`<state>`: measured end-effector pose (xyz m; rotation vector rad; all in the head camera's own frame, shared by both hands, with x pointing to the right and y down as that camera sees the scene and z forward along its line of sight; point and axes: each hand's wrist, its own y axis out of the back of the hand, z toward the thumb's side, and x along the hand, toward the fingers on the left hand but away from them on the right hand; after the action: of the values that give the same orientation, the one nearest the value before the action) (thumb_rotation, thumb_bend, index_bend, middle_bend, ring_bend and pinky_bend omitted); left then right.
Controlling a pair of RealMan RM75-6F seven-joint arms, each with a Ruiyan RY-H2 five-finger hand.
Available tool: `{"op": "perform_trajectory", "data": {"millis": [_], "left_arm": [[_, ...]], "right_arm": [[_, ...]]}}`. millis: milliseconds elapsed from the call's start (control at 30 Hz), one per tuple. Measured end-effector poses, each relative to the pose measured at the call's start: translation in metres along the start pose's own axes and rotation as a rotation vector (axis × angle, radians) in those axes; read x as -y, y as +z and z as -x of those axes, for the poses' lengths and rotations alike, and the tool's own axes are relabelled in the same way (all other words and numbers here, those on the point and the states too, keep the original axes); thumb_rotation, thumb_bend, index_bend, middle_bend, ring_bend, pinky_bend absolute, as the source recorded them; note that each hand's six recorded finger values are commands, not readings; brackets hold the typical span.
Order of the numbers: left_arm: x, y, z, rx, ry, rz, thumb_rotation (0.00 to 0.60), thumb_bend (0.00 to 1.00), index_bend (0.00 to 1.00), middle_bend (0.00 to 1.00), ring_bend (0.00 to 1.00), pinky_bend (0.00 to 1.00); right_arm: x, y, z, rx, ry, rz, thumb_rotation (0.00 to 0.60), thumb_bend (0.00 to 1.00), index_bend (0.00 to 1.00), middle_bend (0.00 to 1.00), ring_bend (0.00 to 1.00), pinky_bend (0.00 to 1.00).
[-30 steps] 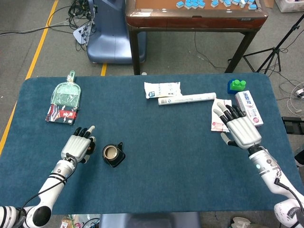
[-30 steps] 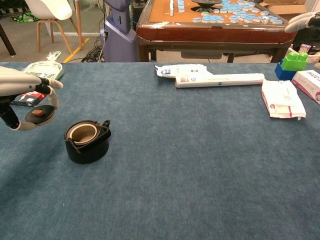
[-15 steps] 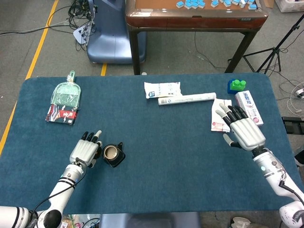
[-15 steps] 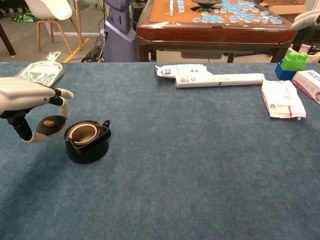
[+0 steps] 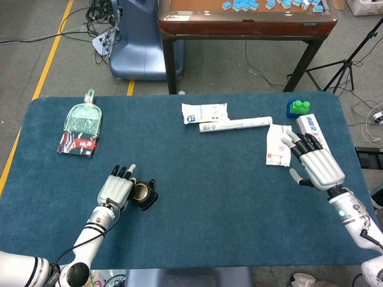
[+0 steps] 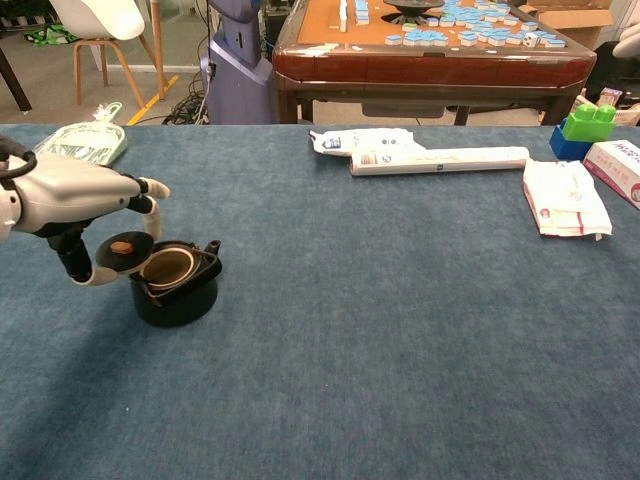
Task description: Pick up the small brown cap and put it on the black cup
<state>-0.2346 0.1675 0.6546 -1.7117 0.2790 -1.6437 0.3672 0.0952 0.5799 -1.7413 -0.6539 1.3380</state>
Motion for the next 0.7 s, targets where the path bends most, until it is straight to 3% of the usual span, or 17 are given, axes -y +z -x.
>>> {"op": "perform_trajectory", "data": {"millis": [700], "left_arm": [[-0.016, 0.016, 0.0, -0.001, -0.012, -0.024, 0.6, 0.32, 0.32, 0.0, 0.0, 0.0]], "right_arm": [[0.004, -0.013, -0.001, 0.003, 0.0, 0.028, 0.6, 0.43, 0.01, 0.0, 0.0, 0.0]]}}
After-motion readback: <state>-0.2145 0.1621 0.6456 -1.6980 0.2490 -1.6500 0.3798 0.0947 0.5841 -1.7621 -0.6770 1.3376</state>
